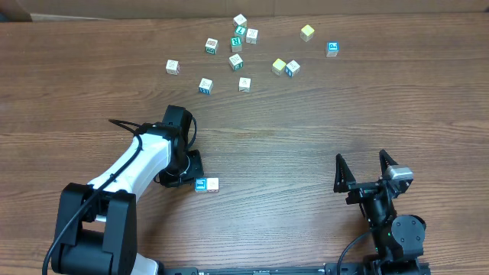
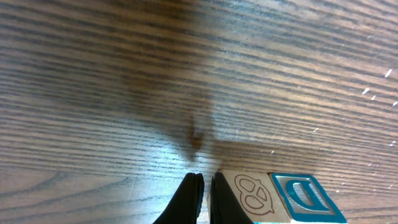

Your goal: Form a horizontal line

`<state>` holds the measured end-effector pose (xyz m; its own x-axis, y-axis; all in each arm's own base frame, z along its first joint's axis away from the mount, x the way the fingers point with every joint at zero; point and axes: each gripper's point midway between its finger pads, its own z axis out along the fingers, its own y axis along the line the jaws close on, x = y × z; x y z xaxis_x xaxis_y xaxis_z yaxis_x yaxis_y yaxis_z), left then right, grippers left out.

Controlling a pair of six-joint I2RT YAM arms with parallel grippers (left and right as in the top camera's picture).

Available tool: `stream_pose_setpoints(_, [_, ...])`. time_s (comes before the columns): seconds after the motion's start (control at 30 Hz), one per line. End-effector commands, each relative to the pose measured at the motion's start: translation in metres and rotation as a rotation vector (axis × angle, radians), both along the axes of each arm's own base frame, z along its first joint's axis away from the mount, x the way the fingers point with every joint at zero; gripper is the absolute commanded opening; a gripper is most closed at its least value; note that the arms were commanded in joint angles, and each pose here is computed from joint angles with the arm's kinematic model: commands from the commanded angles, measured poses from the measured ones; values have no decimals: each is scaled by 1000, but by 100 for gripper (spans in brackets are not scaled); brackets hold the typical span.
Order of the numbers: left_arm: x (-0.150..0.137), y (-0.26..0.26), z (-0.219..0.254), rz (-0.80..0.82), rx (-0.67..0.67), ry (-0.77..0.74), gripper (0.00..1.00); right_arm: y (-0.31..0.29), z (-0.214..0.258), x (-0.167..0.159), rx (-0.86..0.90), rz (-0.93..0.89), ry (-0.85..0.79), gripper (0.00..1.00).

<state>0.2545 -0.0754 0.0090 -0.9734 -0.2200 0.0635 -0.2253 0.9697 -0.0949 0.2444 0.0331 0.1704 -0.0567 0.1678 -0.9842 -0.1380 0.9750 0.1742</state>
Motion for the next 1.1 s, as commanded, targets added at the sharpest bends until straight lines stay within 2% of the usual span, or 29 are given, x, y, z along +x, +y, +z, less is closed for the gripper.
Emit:
stream_pose_setpoints(0.0, [8, -2, 6, 15, -17, -23, 4, 1, -3, 0, -8, 2, -2, 100])
stream_pose_setpoints(0.23, [8, 0, 5, 15, -6, -22, 4, 1, -3, 0, -8, 2, -2, 100])
stream_pose_setpoints(0.33, [12, 13, 4, 44, 67, -41, 4, 1, -3, 0, -8, 2, -2, 100])
stream_pose_setpoints(0.47, [26, 44, 5, 136, 188, -100, 6, 1, -3, 0, -8, 2, -2, 100])
stream_pose_setpoints(0.73, [62, 105, 11, 302, 262, -237, 8, 1, -3, 0, -8, 2, -2, 100])
stream_pose_setpoints(1.0, [99, 162, 25, 471, 270, -415, 17, 1, -3, 0, -8, 2, -2, 100])
stream_pose_setpoints(1.07, [110, 177, 32, 513, 273, -479, 27, 1, -3, 0, -8, 2, -2, 100])
